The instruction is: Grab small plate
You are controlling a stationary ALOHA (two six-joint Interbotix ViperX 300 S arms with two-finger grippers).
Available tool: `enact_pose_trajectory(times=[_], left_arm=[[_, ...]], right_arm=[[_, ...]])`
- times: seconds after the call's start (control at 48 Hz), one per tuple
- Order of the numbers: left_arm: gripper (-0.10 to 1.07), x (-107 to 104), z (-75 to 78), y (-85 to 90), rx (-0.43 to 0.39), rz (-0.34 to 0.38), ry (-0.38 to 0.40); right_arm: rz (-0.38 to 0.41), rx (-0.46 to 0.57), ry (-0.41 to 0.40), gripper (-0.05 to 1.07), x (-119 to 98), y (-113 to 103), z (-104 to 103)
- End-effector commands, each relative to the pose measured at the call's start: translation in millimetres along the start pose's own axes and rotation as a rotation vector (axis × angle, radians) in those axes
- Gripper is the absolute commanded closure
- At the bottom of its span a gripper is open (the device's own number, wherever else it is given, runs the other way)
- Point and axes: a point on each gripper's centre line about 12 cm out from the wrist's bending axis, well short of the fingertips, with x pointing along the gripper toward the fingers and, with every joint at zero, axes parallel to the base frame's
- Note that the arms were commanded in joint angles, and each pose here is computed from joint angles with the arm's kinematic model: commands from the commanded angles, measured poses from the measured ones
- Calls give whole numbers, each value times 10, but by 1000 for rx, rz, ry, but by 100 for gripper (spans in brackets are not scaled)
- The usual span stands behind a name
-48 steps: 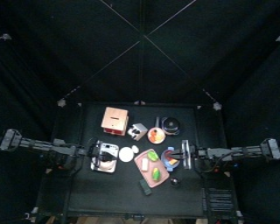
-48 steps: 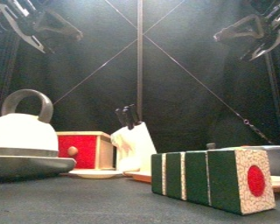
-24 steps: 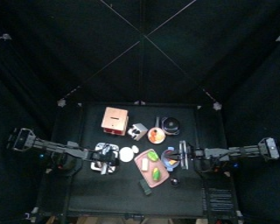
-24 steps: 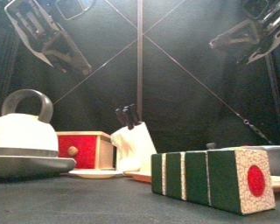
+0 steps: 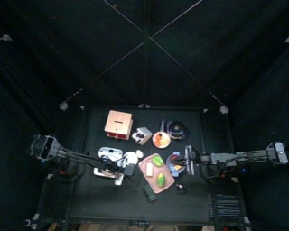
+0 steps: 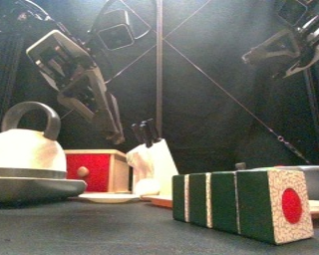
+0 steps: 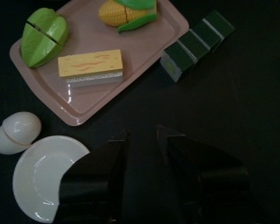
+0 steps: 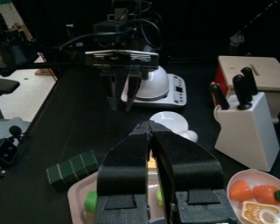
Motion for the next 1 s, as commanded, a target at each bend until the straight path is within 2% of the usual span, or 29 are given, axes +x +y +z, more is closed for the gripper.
enact_pose_trajectory(times=[0.0, 0.167, 0.229, 0.333, 0.438, 0.542, 0.688, 0.833, 0.979], left_arm=[[21, -1, 172, 37, 18, 12, 10], [21, 63, 249, 112, 71, 49, 174], [21, 70, 276, 152, 101, 86, 259], [21, 88, 343, 195, 139, 170, 340], [21, 147, 361, 173, 179, 288, 404], [21, 216, 331, 100, 190, 450, 465], [20, 251, 312, -72, 188, 623, 481], [20, 326, 267, -254, 236, 632, 461], [21, 420, 147, -293, 215, 612, 500]], right_arm=[[1, 4, -3, 101, 11, 3, 23], [1, 4, 8, 101, 11, 3, 10], [0, 6, 8, 101, 11, 2, 10], [0, 7, 9, 101, 5, 2, 7], [-1, 10, 14, 101, 0, 1, 4], [-1, 12, 18, 101, -4, 0, 6], [-2, 13, 21, 101, -4, 0, 2], [-2, 13, 18, 101, -2, 0, 15], [-2, 13, 18, 101, -2, 0, 15]])
